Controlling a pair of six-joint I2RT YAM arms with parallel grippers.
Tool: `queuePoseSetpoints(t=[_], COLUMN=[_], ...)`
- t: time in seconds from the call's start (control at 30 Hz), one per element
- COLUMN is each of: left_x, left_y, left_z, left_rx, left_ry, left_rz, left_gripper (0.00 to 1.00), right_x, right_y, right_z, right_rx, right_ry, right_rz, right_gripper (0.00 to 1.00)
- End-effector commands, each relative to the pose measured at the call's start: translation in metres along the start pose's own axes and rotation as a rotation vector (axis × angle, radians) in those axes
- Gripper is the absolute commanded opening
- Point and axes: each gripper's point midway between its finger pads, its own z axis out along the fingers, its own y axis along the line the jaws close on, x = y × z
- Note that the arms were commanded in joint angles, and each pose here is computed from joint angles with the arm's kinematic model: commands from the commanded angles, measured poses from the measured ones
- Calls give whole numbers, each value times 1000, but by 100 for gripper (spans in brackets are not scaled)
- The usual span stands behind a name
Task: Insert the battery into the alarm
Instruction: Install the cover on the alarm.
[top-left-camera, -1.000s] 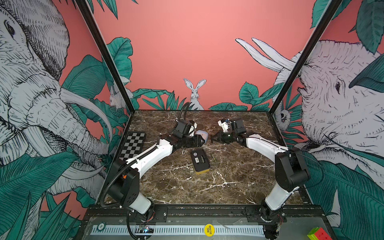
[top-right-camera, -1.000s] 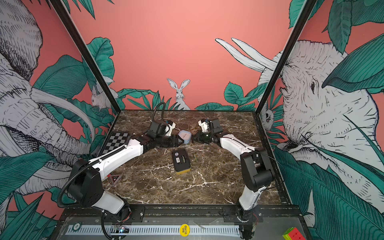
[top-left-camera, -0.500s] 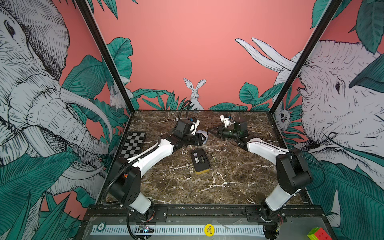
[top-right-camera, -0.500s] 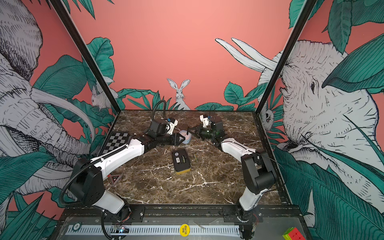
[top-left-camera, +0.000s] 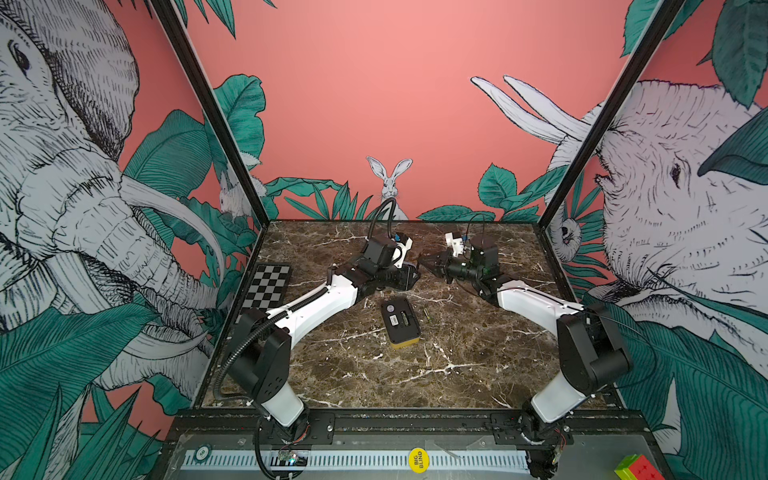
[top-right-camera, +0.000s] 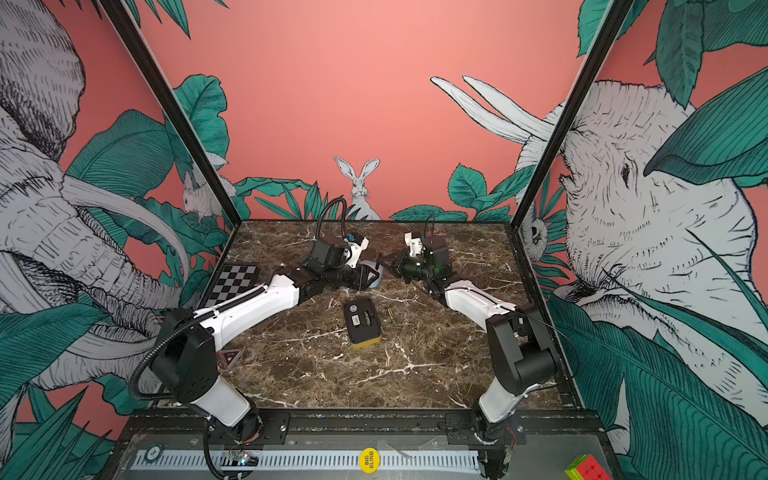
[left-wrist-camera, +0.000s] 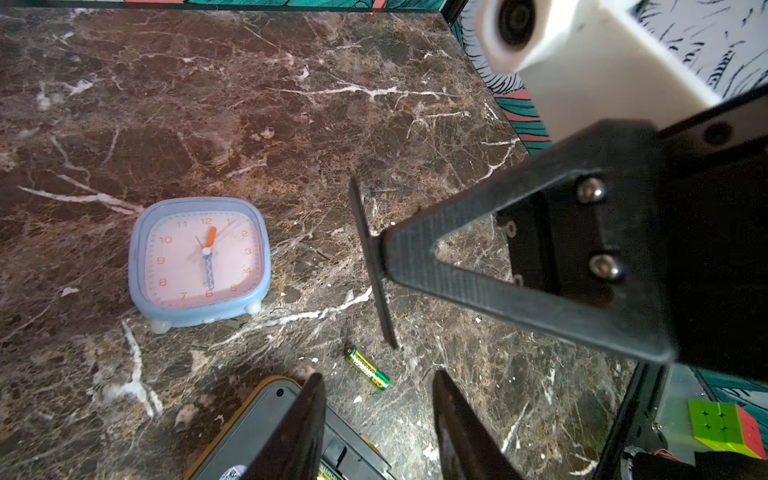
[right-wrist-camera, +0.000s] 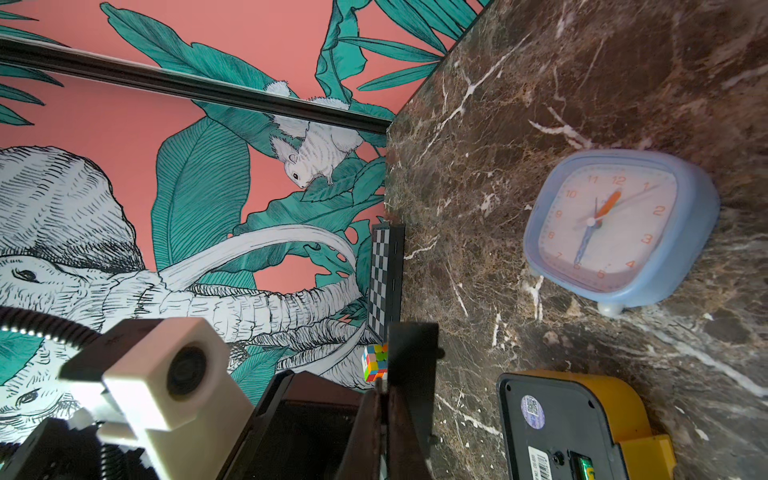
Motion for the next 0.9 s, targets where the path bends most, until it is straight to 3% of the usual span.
queuePoseSetpoints(t=[0.0,0.2,0.47,0.7,0.87], left_x=[-13,-11,-8,-9,-8], left_y=[-6,-1,2,-3,-1], left_z=[-2,3,7,10,10], left_rx=[1,-31,-53,-35,-44], left_ry=[-34,-3,19,25,31], left_rz=[38,40,42,56,61], left_gripper=[45,43,26,21,10], right_x=[2,6,9,10,13], right_y=[10,10,5,7,9], right_z=[-3,-1,0,3,5], right_rx=[-24,-21,-5,-3,-7], right_ry=[-15,-10,-11,-19,-17], right_rz=[-13,-7,10,18,21], right_gripper=[0,0,0,0,0])
